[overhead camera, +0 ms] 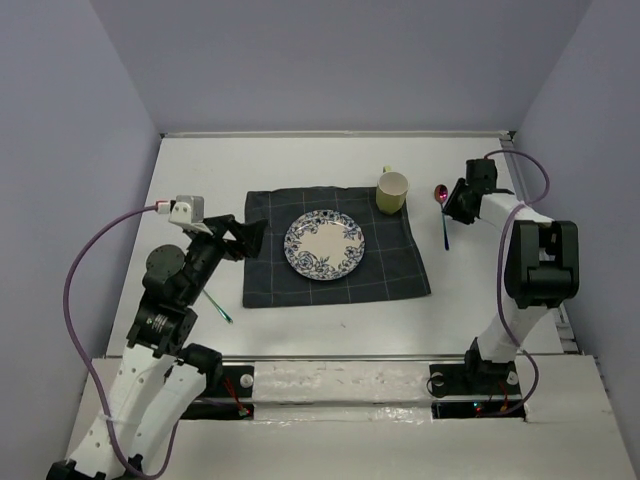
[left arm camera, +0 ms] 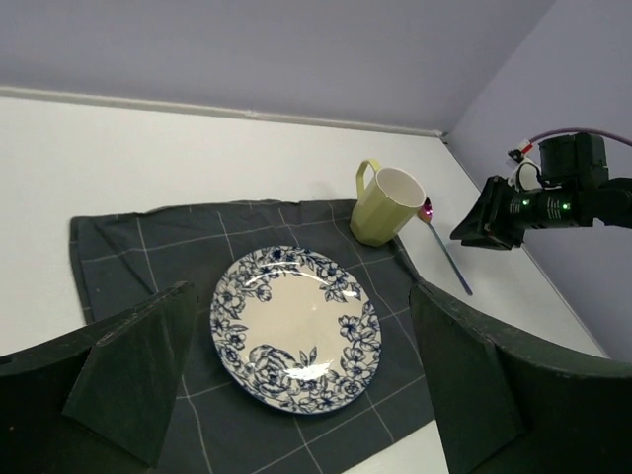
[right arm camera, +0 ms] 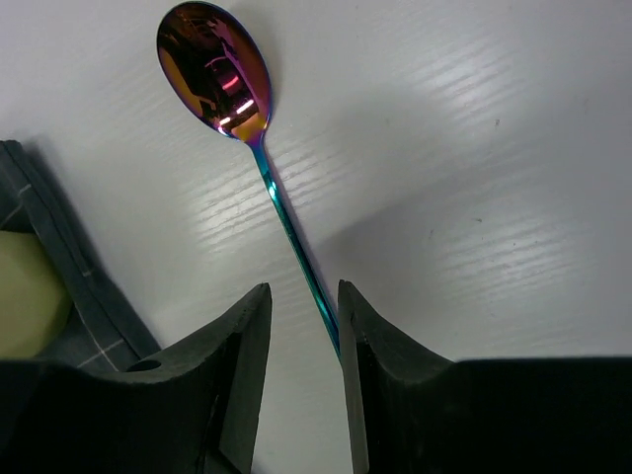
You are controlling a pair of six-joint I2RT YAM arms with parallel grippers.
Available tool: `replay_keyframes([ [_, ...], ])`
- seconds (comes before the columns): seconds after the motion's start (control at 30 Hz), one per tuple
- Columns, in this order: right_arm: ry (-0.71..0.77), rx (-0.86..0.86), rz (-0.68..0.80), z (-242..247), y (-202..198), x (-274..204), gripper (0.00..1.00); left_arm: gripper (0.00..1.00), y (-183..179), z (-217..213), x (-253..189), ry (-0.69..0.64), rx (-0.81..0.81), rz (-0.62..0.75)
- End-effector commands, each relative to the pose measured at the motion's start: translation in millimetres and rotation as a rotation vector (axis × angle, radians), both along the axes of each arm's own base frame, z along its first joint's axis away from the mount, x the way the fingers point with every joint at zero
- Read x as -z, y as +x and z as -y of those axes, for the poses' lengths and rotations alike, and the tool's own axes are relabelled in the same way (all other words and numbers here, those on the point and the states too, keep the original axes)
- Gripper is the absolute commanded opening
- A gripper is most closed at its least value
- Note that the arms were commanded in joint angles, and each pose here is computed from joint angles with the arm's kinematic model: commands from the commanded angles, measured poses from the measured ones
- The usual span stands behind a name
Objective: Set the dinner table for one person
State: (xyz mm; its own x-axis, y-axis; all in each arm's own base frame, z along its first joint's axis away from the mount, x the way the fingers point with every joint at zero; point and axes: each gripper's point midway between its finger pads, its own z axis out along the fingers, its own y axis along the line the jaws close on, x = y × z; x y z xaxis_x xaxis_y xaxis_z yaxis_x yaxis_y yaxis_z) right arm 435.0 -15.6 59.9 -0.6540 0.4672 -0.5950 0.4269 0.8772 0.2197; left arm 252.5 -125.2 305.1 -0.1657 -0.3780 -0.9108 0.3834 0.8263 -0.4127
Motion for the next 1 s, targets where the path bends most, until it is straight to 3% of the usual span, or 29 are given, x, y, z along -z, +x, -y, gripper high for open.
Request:
replay_keyframes([
  [0.0, -0.022, -0.062, 0.008, -2.6, 16.5, -11.4, 0.39, 0.99, -7.9, -13.6, 6.1, 0.088, -0.039, 0.048],
  [0.47, -0.039, -0.105, -0.115, -5.8, 27.3, 23.7, 0.36, 0.99, -17.3, -0.6, -1.9, 0.094, 0.025, 0.086],
  [0.57, -0.068, -0.119, -0.166, -10.7, 24.3, 35.7, 0.28, 0.99, -18.5, -1.6, -3.8, 0.091, 0.021, 0.093],
  [0.7, -0.125, -0.114, -0.209, -7.8, 20.6, 41.8, 0.05, 0.99, -20.4, -1.2, -5.6, 0.089, 0.025, 0.101],
  [0.77, -0.168, -0.093, -0.22, 1.0, 19.0, 40.8, 0.0, 0.99, -20.2, -1.5, -5.6, 0.089, 0.024, 0.101],
  [0.97, -0.223, -0.068, -0.16, 7.3, 17.3, 5.9, 0.0, 0.99, -19.2, -1.3, -3.4, 0.095, 0.022, 0.095],
])
